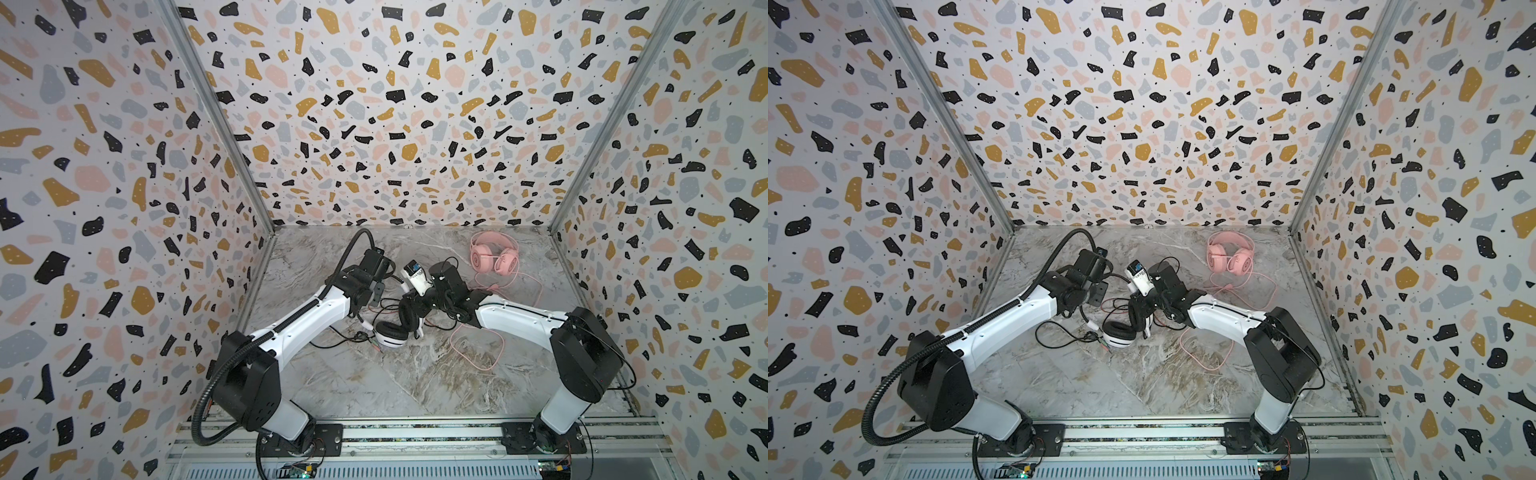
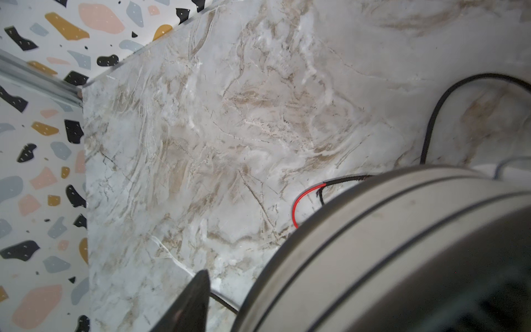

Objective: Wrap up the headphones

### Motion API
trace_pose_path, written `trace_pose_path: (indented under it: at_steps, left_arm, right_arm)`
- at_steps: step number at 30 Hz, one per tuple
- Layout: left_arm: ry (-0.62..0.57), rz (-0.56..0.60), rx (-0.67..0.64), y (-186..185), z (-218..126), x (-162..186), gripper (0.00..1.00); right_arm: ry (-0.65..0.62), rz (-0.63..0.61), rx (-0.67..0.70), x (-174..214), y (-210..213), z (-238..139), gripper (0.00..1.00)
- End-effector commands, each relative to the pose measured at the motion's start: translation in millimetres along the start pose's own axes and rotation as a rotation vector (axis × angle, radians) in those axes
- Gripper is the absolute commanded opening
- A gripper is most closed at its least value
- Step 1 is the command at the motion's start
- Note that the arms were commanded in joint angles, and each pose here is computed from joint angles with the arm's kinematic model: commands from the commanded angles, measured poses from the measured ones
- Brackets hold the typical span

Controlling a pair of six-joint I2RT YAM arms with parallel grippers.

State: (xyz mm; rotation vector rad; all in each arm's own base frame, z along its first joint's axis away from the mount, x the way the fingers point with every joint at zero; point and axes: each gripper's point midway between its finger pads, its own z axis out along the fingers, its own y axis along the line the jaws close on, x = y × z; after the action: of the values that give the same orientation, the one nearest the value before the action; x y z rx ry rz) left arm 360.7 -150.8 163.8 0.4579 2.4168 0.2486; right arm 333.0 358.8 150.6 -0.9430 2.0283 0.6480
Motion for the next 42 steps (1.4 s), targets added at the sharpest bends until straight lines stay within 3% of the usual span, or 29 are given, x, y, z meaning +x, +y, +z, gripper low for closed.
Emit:
trace_pose_path:
  at_steps: [1,10,14,19,23,31,37,42]
  left_arm:
    - [-0.025,0.003,0.015,0,-5,-12,0.49]
    - [0.010,0.014,0.034,-8,8,-6,0.12]
    - [-0.010,-0.027,0.021,0,5,-7,0.00]
    - [-0.022,-0.122,0.043,21,4,-7,0.00]
    - [-0.066,-0.207,0.076,41,-6,-12,0.00]
    - [-0.275,-0.347,0.174,80,-75,-53,0.00]
    - [-0.413,-0.401,0.325,85,-136,-98,0.00]
    - [-0.529,-0.453,0.514,74,-186,-133,0.00]
  right_arm:
    - [-0.152,-0.027,-0.028,-62,10,-30,0.04]
    - [-0.170,-0.029,-0.065,-64,18,-38,0.05]
    - [-0.171,-0.016,-0.055,-63,16,-39,0.25]
    - [-0.193,-0.005,-0.046,-68,14,-52,0.57]
    - [-0.252,0.034,-0.041,-74,6,-78,0.74]
    - [-0.373,0.224,-0.052,-47,-44,-129,0.82]
    - [-0.330,0.299,-0.071,-9,-56,-114,0.84]
    - [-0.339,0.323,-0.245,-6,-27,-93,0.91]
